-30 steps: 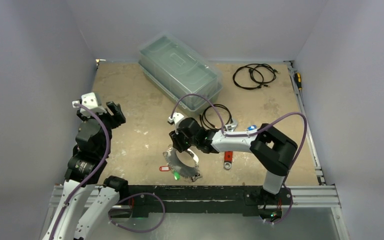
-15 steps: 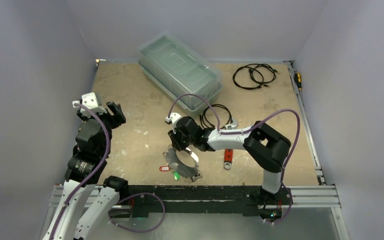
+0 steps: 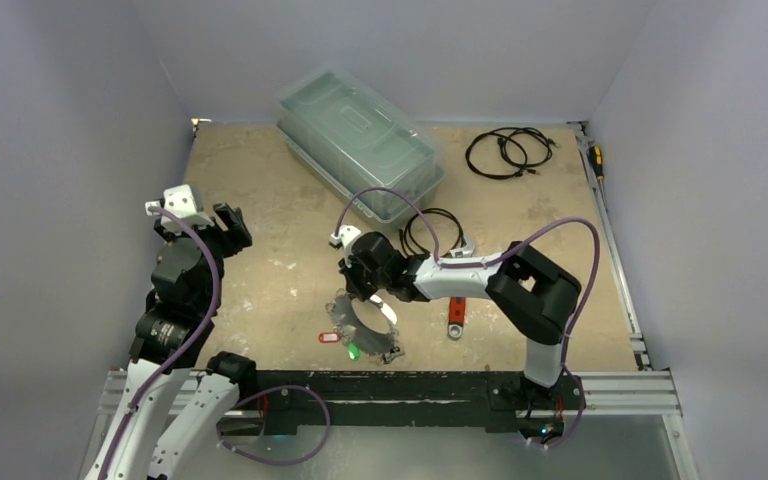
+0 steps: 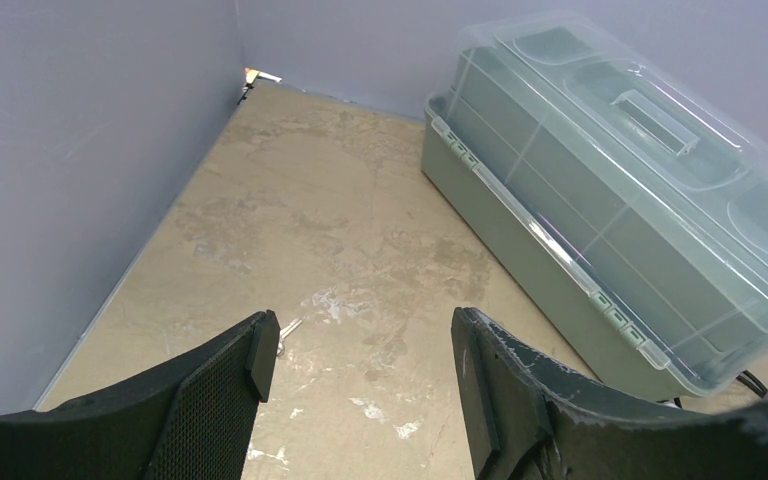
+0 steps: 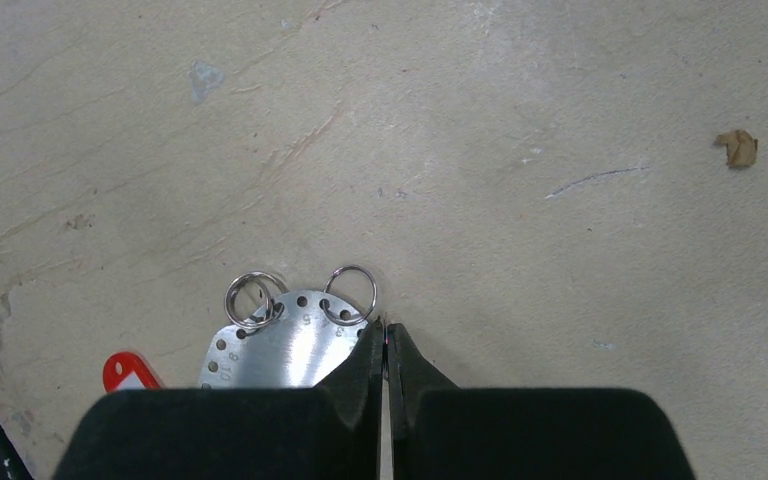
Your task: Put the keys on the keyring
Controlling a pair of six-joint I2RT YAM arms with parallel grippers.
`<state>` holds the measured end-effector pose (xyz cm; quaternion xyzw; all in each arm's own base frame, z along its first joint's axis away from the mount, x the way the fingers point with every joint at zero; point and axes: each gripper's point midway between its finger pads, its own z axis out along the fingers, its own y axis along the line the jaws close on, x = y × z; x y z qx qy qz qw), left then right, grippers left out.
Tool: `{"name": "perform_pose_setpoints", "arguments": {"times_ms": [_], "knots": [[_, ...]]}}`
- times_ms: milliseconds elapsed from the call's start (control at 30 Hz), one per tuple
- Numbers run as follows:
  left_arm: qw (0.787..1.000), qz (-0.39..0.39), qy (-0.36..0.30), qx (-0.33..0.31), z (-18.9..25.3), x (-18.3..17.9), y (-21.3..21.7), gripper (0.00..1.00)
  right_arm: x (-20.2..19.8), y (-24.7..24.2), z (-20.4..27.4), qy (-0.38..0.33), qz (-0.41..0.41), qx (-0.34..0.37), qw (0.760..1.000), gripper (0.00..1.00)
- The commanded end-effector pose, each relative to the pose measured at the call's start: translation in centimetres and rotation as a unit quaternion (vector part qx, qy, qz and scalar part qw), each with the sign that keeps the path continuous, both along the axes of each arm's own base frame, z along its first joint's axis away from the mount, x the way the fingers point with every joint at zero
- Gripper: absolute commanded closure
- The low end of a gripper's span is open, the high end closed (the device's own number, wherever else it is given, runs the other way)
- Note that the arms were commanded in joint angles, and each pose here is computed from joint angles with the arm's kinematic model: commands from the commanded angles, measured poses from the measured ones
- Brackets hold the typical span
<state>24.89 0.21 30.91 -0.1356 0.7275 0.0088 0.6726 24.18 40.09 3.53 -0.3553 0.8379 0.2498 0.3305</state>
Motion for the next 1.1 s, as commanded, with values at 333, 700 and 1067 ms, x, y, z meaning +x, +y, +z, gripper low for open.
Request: {"name": "perform_pose_setpoints", "arguments": {"times_ms": [333,700,1067], "knots": [[0.997,-0.068,-0.035,0.009,1.5,0.2,-2.2,0.34,-0.7,-1.0,11.8,-0.07,0.02,0.084,0.994,1.0],[0.925,-0.371,-0.078,0.019,2.4,-1.5,-12.7,0.37,-4.7,-3.3,20.0,-0.143,0.097,0.17,0.97,1.0],[0.778,-0.612,-0.141,0.002,4.1,-8.0,-19.7,0.49,-8.9,-6.2,26.7,-0.242,0.153,0.28,0.916,1.0]]}}
